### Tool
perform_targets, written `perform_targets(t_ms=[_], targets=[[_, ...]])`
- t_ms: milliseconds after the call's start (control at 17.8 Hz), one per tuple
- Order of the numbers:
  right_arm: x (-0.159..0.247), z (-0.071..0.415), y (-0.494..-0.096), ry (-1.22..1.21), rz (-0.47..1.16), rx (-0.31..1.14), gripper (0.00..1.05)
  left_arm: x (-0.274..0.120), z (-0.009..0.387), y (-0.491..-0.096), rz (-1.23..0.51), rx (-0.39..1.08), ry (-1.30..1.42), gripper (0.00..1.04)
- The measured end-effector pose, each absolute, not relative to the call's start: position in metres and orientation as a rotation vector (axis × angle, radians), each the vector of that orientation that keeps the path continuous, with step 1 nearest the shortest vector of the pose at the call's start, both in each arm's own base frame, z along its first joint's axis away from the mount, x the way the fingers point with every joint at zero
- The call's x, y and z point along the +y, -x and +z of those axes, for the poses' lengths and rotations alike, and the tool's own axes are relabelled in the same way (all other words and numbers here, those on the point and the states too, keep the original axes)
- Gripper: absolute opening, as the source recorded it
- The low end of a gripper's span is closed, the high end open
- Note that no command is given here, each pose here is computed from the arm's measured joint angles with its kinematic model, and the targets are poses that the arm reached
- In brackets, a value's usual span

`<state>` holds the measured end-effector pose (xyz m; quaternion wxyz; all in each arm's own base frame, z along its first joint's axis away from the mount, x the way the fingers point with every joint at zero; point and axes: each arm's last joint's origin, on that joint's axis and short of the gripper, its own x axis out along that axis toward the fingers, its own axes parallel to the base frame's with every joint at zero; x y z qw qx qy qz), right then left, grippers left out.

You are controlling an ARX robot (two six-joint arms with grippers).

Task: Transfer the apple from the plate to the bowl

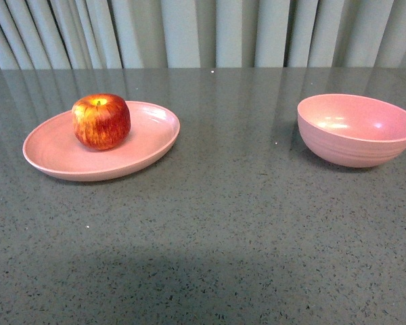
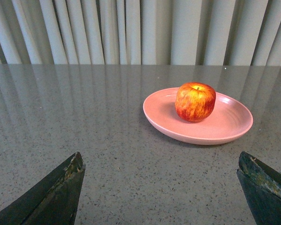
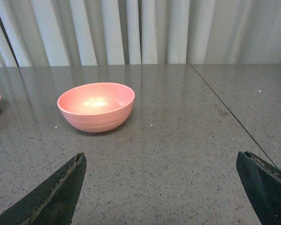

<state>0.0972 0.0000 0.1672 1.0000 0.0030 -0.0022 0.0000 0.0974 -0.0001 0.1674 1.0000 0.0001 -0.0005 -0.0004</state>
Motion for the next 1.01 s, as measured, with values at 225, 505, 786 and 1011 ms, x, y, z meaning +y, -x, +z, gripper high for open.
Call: perform_targets(t_ms=[225, 505, 786, 1011], targets=[[0.0000, 0.1672, -0.0972, -0.006, 0.000, -0.004, 0.98, -0.0001, 0.1674, -0.0974, -0.001, -0.001, 0.000, 0.98], [0.0000, 0.1672, -0.0972, -0.006, 0.000, -0.004, 0.98, -0.0001, 0.1675, -0.0974, -0.001, -0.001, 0.000, 0.98], [0.0000, 0.1673, -0.0972, -0.006, 0.000, -0.005, 0.98, -0.0001, 0.1674, -0.0974, -0.001, -0.001, 0.000, 0.98], [0.0000, 0.1672, -0.0972, -0.006, 0.000, -0.004, 0.98, -0.0001, 0.1675, -0.0974, -0.001, -0.001, 0.000, 0.98]])
